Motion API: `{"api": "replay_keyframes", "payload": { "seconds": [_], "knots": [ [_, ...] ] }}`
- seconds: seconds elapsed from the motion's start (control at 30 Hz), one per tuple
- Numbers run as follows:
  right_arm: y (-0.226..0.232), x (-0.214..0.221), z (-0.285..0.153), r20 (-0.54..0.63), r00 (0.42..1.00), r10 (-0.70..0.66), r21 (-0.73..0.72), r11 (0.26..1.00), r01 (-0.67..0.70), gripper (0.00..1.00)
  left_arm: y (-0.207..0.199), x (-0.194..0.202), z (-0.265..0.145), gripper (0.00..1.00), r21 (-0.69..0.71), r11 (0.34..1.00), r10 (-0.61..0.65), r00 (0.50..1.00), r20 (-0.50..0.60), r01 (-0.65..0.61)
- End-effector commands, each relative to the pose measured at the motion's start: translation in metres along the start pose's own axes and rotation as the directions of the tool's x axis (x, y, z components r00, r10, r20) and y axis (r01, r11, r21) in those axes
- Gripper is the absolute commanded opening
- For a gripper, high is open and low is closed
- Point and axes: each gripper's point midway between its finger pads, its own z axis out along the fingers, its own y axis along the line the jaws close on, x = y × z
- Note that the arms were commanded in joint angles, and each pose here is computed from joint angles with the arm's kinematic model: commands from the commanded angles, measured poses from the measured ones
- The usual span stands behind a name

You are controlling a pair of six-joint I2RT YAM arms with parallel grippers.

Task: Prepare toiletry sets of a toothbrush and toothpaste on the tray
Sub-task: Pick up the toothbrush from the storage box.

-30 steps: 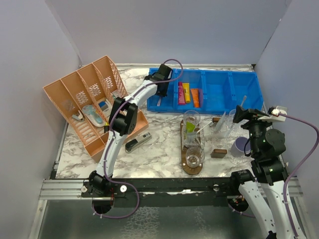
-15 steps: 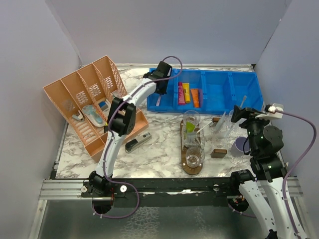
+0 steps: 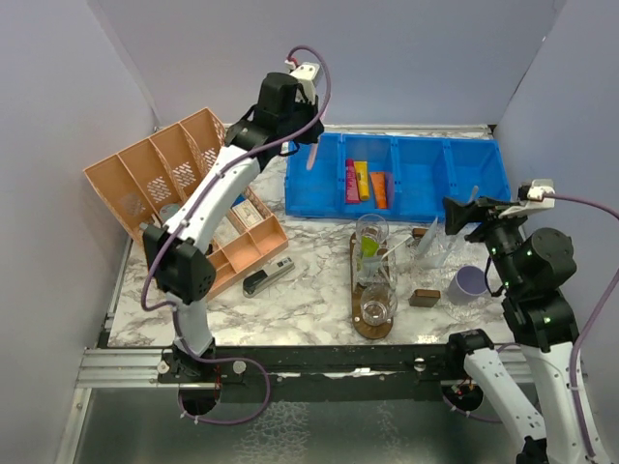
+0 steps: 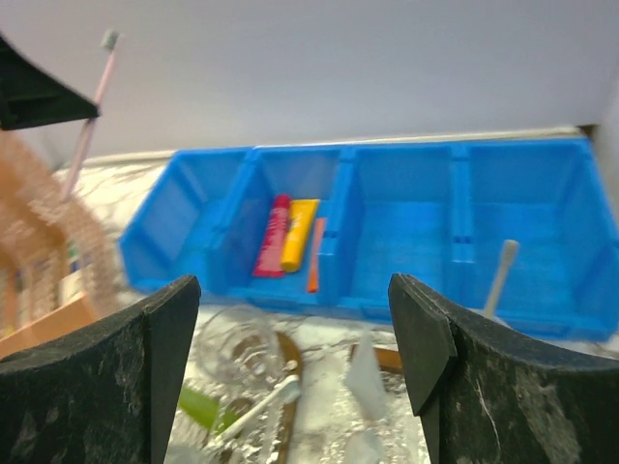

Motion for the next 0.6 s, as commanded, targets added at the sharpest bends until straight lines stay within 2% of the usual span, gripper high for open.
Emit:
{"api": "replay_keyframes", "payload": {
  "seconds": [0.0, 0.13, 0.27, 0.4, 0.57],
  "knots": [
    [0.061, 0.013, -0.018, -0.155, 0.988, -0.01, -0.329, 0.944, -0.042, 0.8, -0.061, -0.004, -0.044, 0.0, 0.351, 0.936, -0.01, 0.995, 0.103, -0.027],
    [0.101, 0.007, -0.029, -0.251, 0.962, 0.111, -0.485, 0.845, -0.224, 0.8, -0.104, 0.006, -0.096, 0.0, 0.563, 0.822, -0.043, 0.976, 0.213, -0.087],
    [0.12, -0.004, -0.025, -0.326, 0.893, 0.31, -0.487, 0.755, -0.44, 0.79, -0.133, 0.021, -0.129, 0.0, 0.621, 0.761, 0.005, 0.959, 0.284, -0.187],
    [0.147, -0.009, -0.019, -0.375, 0.869, 0.322, -0.62, 0.61, -0.493, 0.78, -0.151, 0.04, -0.143, 0.0, 0.65, 0.726, 0.023, 0.952, 0.304, -0.225],
    [0.154, -0.006, 0.002, -0.386, 0.883, 0.266, -0.659, 0.591, -0.466, 0.78, -0.174, 0.053, -0.152, 0.0, 0.688, 0.678, 0.053, 0.95, 0.308, -0.261]
  ]
}}
